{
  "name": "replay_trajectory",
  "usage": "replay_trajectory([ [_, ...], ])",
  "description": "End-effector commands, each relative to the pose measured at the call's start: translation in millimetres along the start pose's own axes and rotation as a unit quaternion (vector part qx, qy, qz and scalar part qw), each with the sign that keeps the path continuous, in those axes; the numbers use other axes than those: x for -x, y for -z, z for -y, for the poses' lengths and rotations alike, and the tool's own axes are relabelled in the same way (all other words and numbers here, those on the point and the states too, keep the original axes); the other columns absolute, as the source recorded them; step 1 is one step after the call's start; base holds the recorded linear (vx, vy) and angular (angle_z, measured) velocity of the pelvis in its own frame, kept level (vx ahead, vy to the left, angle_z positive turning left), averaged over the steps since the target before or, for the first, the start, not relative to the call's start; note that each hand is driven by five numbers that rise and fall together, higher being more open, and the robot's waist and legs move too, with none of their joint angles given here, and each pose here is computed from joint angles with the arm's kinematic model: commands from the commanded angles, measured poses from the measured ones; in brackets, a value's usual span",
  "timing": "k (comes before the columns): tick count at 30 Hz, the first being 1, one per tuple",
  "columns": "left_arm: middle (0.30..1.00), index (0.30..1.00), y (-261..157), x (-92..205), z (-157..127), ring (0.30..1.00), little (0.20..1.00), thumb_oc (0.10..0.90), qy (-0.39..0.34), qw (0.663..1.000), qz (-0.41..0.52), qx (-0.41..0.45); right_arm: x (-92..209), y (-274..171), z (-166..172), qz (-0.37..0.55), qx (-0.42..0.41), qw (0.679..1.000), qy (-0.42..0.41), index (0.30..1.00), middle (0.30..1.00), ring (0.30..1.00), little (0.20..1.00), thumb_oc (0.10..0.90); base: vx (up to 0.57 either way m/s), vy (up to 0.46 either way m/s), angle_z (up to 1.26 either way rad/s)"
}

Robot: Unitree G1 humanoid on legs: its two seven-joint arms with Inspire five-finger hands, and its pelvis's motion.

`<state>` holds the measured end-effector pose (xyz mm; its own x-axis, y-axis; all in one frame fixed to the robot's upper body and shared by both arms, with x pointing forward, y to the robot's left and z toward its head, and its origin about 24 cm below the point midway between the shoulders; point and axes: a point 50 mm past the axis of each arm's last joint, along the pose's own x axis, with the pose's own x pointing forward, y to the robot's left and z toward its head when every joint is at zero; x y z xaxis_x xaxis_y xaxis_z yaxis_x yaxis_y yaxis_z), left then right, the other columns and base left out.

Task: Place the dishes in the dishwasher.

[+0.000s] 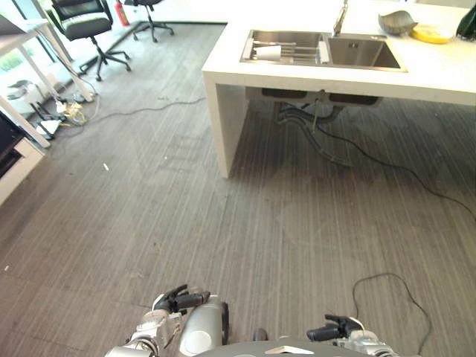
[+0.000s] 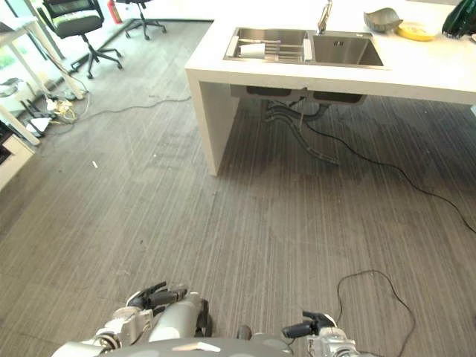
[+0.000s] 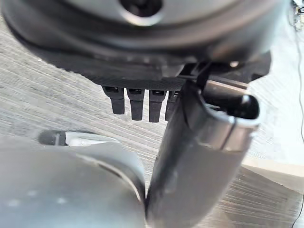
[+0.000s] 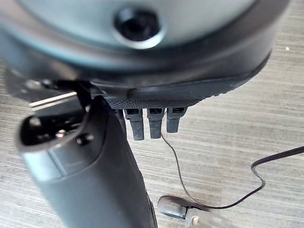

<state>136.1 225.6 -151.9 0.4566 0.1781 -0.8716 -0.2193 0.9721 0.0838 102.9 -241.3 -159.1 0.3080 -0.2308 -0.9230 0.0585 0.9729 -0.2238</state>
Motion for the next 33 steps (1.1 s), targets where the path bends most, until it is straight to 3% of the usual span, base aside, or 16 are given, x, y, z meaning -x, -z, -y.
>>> replay_trajectory([
  [1,0.900,0.900,68.6,15.2,-2.5,0.900,0.900,0.800,-0.012,0.991,-0.120,-0.054,0.6,-7.1,20.1,0.021,0.011,0.999,0.026,0.900,0.900,0.900,0.900,0.800,0.43,0.106,-0.41],
  [5,0.900,0.900,67.7,16.0,-15.3,0.900,0.900,0.800,-0.040,0.991,-0.114,-0.056,0.4,-6.8,18.5,0.019,0.014,0.999,0.031,0.900,0.900,0.900,0.900,0.800,0.47,0.070,-0.60],
  [9,0.900,0.900,41.2,10.3,-27.5,0.900,0.900,0.800,-0.076,0.993,-0.060,-0.067,0.1,-9.8,4.0,0.033,0.011,0.999,0.016,0.900,0.900,0.900,0.900,0.800,0.39,0.103,-0.54],
  [14,0.900,0.900,-58.7,3.3,-35.1,0.900,0.900,0.800,-0.139,0.981,0.124,-0.045,0.5,-43.5,4.4,0.091,-0.010,0.995,0.031,0.900,0.900,0.900,0.900,0.800,0.30,0.120,0.10],
  [15,0.900,0.900,-86.8,7.2,-37.7,0.900,0.900,0.800,-0.158,0.971,0.180,-0.024,1.3,-54.1,7.2,0.109,-0.029,0.993,0.040,0.900,0.900,0.900,0.900,0.800,0.47,0.147,0.62],
  [16,0.900,0.900,-139.3,24.6,-40.1,0.900,0.900,0.800,-0.176,0.937,0.298,0.036,2.8,-63.7,14.1,0.130,-0.050,0.989,0.052,0.900,0.900,0.900,0.900,0.800,0.50,0.093,0.58],
  [17,0.900,0.900,-163.3,37.1,-42.1,0.900,0.900,0.800,-0.188,0.914,0.355,0.055,3.5,-66.7,17.0,0.138,-0.051,0.988,0.056,0.900,0.900,0.900,0.900,0.800,0.39,0.043,0.27],
  [18,0.900,0.900,-163.1,37.1,-42.0,0.900,0.900,0.800,-0.188,0.914,0.355,0.055,3.6,-66.8,17.1,0.138,-0.050,0.988,0.056,0.900,0.900,0.900,0.900,0.800,0.29,-0.037,0.37],
  [20,0.900,0.900,-211.4,66.6,-40.4,0.900,0.900,0.800,-0.197,0.864,0.458,0.078,4.1,-65.7,20.1,0.141,-0.041,0.987,0.058,0.900,0.900,0.900,0.900,0.800,0.29,-0.072,0.52],
  [21,0.900,0.900,-211.4,66.6,-40.4,0.900,0.900,0.800,-0.197,0.864,0.458,0.078,4.1,-65.7,20.1,0.141,-0.041,0.987,0.058,0.900,0.900,0.900,0.900,0.800,0.43,-0.195,0.50],
  [22,0.900,0.900,-238.6,92.2,-39.0,0.900,0.900,0.800,-0.206,0.823,0.527,0.050,3.8,-58.1,22.7,0.132,-0.042,0.988,0.061,0.900,0.900,0.900,0.900,0.800,0.48,-0.247,0.79],
  [24,0.900,0.900,-257.7,121.1,-35.7,0.900,0.900,0.800,-0.203,0.779,0.593,0.016,2.7,-41.2,26.1,0.105,-0.043,0.991,0.066,0.900,0.900,0.900,0.900,0.800,0.47,-0.264,0.92],
  [26,0.900,0.900,-255.3,129.8,-35.7,0.900,0.900,0.800,-0.212,0.763,0.610,-0.020,2.1,-32.2,21.0,0.090,-0.040,0.993,0.059,0.900,0.900,0.900,0.900,0.800,0.29,-0.211,0.38],
  [33,0.900,0.900,-258.2,144.9,-21.4,0.900,0.900,0.800,-0.184,0.741,0.643,-0.056,2.2,-23.3,21.6,0.078,-0.015,0.996,0.047,0.900,0.900,0.900,0.900,0.800,0.16,-0.162,0.09],
])
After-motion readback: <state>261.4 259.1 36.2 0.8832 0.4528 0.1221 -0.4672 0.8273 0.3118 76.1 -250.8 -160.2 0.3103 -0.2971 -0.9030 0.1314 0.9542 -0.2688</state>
